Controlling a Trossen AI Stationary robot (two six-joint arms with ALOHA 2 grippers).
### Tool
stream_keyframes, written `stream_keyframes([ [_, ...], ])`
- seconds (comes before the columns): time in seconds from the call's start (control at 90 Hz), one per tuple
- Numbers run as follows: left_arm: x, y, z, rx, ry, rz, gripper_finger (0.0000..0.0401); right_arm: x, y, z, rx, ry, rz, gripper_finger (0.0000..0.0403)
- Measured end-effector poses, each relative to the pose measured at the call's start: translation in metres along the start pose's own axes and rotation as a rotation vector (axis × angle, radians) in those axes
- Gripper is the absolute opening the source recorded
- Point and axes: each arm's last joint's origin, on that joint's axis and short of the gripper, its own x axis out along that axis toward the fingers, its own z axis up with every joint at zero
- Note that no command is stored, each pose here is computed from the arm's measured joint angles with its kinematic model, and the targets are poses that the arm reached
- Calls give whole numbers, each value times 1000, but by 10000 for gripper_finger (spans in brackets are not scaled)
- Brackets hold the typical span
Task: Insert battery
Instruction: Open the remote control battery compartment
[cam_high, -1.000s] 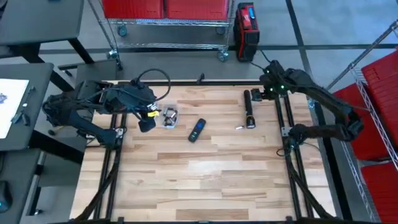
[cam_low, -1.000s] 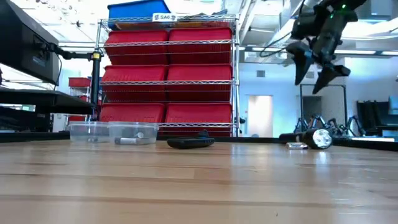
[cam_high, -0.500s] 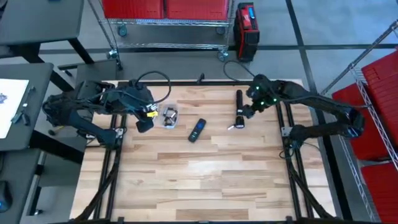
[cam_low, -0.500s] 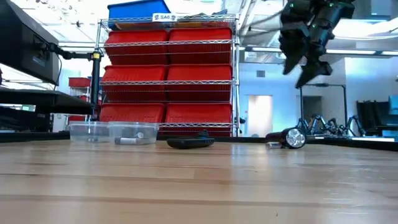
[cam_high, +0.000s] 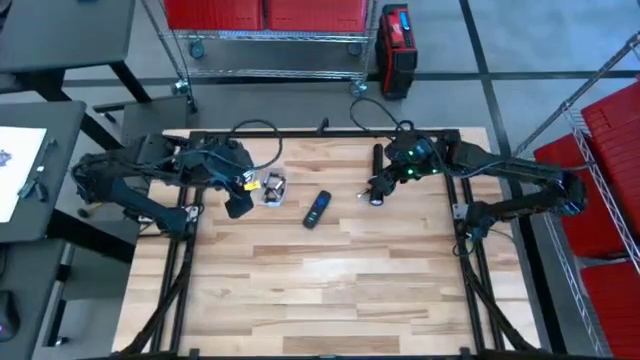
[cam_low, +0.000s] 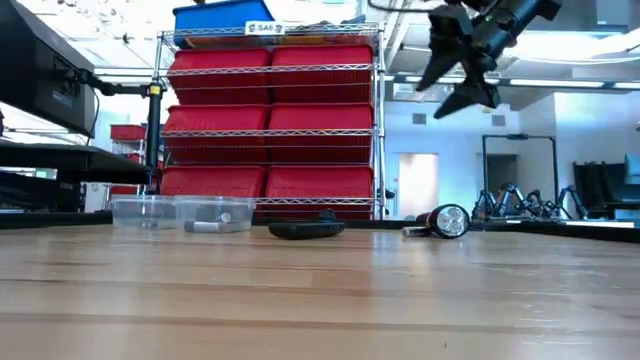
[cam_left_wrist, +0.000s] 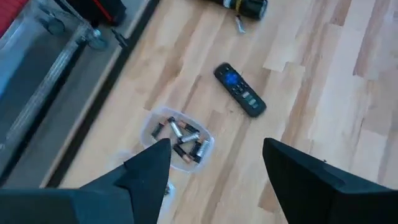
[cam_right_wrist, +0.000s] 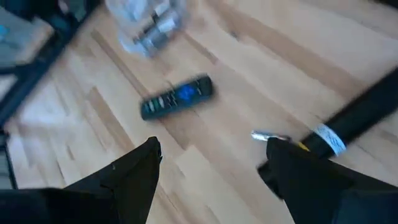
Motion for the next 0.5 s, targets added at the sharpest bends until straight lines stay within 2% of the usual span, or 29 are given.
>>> stream_keyframes([
  [0.111,16,-6,-5,-25,17,-5,235,0,9,-1,-56,-25,30,282],
  [0.244,44,-10,-6,-138,21,14,235,0,14,-6,-127,-12,29,282],
  [0.5,134,-20,10,-254,78,18,235,0,19,-10,-228,1,44,282],
])
